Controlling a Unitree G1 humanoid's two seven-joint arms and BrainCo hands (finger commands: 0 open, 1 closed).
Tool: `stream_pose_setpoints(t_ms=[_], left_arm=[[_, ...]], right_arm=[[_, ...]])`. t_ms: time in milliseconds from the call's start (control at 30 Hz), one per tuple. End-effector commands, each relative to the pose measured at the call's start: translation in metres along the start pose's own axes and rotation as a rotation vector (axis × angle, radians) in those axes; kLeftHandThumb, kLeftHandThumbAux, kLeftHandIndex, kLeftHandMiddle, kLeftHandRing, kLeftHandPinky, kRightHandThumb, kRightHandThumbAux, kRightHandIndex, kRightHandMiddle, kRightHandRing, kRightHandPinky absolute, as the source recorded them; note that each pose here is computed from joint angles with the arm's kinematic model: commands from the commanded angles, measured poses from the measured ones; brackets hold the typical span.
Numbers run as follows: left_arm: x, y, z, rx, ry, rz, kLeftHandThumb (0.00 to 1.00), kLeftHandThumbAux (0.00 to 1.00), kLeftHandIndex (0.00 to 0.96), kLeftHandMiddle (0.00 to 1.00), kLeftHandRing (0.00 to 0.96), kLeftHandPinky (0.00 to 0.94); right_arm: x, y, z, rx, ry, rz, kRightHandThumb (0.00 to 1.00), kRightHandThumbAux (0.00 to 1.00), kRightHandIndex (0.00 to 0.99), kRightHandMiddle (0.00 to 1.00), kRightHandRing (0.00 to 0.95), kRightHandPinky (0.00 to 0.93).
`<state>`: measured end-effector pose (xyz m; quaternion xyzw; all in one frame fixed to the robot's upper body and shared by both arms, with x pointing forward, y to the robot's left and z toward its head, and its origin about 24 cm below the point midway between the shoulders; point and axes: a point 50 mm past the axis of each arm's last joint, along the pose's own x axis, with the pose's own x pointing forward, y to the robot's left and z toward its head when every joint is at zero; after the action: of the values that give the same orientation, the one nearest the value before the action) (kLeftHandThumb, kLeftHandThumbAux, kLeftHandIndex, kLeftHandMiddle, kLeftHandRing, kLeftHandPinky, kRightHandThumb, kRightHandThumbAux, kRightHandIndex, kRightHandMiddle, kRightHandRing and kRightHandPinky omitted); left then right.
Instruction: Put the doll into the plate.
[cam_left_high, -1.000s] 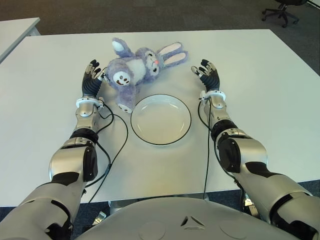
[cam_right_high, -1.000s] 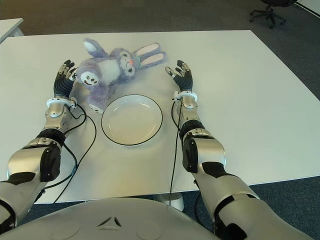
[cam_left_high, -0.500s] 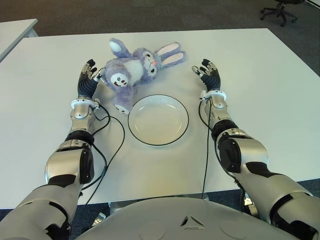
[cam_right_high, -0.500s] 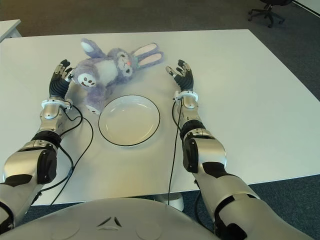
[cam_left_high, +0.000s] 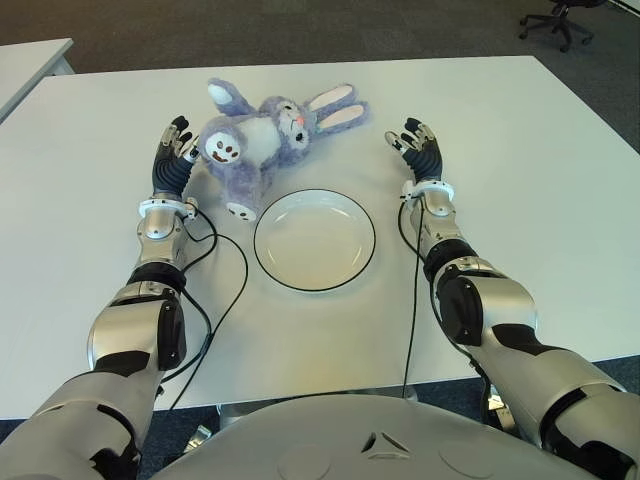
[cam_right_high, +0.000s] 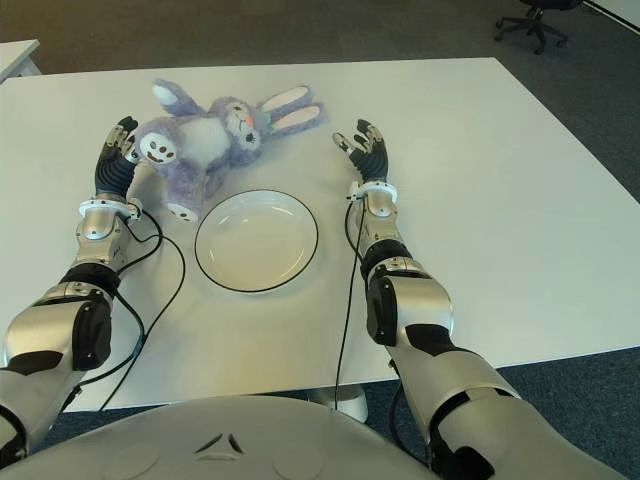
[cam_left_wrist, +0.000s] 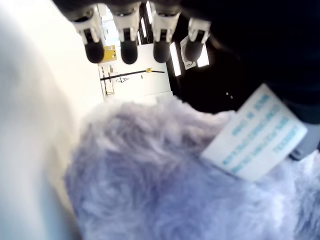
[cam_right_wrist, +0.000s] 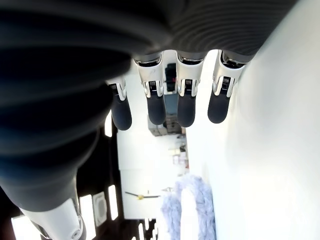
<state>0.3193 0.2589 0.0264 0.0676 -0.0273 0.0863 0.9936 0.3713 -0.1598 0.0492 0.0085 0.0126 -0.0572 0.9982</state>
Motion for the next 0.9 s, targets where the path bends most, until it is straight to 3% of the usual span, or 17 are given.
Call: stream_pose_setpoints(t_ms=[33,500,900], left_arm=[[-0.072,0.003,-0.076,-0.016,0.302,-0.033,0.093,0.464,0.0,0.04,0.045,0.051],[-0.079,0.005,-0.079,0.006,0.308,-0.033,0.132,0.474,0.0,0.039,0.049,0.044],[-0.086,0.007,-0.083,0.023,0.309,-0.035,0.094,0.459,0.0,0.035,0.04,0.033]], right_arm=[[-0.026,-0.008,-0.051,-0.01,0.195,-0.02,0.196,0.727,0.152,0.126,0.113,0.14],[-0.026,-0.008,-0.051,-0.01,0.192,-0.021,0.202,0.741,0.156,0.129,0.116,0.143],[-0.027,-0.009,-0.052,-0.01,0.19,-0.018,0.201,0.729,0.165,0.13,0.118,0.148]])
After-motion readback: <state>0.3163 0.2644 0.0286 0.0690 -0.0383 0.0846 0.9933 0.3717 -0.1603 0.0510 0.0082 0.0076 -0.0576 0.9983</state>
